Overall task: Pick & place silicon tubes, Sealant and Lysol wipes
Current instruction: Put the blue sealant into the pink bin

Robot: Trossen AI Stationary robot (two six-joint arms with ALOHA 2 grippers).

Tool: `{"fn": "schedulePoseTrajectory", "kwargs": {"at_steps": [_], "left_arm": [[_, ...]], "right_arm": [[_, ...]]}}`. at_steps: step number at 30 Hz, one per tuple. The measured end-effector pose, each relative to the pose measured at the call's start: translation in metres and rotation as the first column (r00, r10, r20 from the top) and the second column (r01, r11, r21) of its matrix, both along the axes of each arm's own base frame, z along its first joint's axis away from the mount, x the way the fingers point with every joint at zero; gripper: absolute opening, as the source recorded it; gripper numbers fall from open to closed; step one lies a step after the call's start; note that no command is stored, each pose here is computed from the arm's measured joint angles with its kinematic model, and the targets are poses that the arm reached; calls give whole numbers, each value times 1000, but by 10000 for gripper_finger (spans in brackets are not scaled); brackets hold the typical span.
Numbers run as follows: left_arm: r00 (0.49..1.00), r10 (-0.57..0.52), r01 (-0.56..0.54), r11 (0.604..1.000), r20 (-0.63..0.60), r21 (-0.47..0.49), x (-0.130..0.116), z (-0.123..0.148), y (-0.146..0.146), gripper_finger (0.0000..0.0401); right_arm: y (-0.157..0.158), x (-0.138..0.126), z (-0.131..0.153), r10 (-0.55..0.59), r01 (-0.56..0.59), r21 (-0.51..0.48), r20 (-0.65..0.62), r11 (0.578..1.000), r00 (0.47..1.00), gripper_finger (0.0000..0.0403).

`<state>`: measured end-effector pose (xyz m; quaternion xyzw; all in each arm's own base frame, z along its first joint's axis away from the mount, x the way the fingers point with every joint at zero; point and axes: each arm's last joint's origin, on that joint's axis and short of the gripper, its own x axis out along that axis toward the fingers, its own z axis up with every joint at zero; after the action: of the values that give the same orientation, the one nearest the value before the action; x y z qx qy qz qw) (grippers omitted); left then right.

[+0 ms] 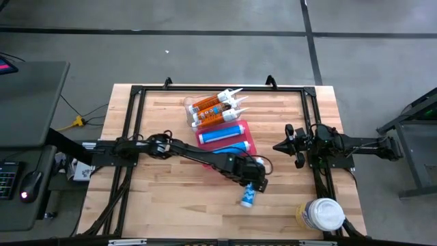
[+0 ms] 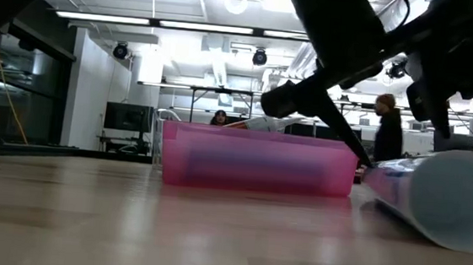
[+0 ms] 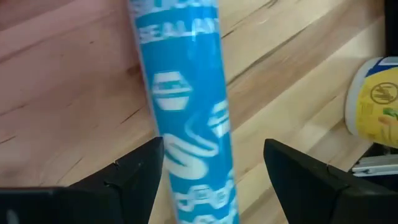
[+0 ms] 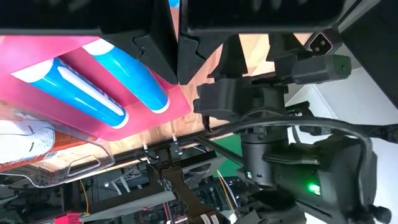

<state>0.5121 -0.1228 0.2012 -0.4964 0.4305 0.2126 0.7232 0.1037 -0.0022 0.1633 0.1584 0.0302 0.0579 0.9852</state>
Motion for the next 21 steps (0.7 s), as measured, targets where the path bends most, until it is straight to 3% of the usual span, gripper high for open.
{"fn": "schedulePoseTrajectory", "kwargs": {"at_steps": [6,15,21], "left_arm": [[1000,-21,21,999,-17,26,7,-10,-2,271],[999,-46,46,999,-4,-16,19,-37,-6,271],[997,-64,63,998,-33,-24,16,-39,-10,271]], "right_arm": [[0,0,0,0,0,0,1,1000,1000,1],[0,0,0,0,0,0,1,1000,1000,1],[0,0,0,0,0,0,2,1000,1000,1]]}}
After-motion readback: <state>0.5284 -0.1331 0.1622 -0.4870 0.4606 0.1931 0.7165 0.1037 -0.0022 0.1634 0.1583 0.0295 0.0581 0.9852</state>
